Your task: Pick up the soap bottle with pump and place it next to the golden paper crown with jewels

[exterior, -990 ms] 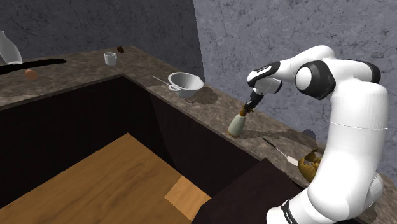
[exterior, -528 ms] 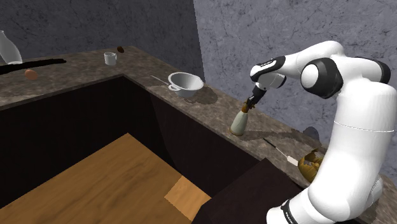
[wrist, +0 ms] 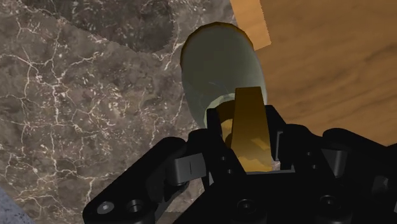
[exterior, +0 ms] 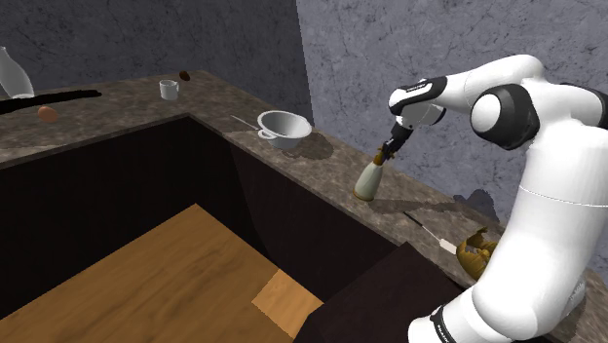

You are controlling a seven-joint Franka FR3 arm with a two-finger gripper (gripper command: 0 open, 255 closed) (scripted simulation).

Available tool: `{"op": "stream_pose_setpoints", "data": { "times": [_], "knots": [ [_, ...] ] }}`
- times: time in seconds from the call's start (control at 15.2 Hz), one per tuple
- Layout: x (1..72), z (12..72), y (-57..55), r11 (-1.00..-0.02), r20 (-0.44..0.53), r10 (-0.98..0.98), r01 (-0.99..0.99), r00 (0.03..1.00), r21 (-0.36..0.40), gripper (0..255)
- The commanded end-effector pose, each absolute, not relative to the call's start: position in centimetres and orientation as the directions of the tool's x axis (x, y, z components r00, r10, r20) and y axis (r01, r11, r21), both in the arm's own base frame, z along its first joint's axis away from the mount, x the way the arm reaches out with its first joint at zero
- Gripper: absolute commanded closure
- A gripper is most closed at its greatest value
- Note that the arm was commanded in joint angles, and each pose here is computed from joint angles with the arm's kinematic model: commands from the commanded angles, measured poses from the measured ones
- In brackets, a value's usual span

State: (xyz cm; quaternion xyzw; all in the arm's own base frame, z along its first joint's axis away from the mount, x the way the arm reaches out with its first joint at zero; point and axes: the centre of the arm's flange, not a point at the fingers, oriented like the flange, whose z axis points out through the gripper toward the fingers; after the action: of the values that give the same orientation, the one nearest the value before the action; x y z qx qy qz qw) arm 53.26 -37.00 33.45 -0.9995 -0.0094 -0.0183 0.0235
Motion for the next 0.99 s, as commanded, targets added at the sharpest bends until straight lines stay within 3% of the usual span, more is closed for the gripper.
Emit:
{"op": "stream_pose_setpoints", "data": {
  "times": [0.0,0.92],
  "knots": [
    [53.3,34.6,-37.1,-0.999,0.037,0.018,0.02,0.999,-0.046,255],
    [53.3,42.0,-37.1,-0.999,0.037,0.018,0.02,0.999,-0.046,255]
  ]
}}
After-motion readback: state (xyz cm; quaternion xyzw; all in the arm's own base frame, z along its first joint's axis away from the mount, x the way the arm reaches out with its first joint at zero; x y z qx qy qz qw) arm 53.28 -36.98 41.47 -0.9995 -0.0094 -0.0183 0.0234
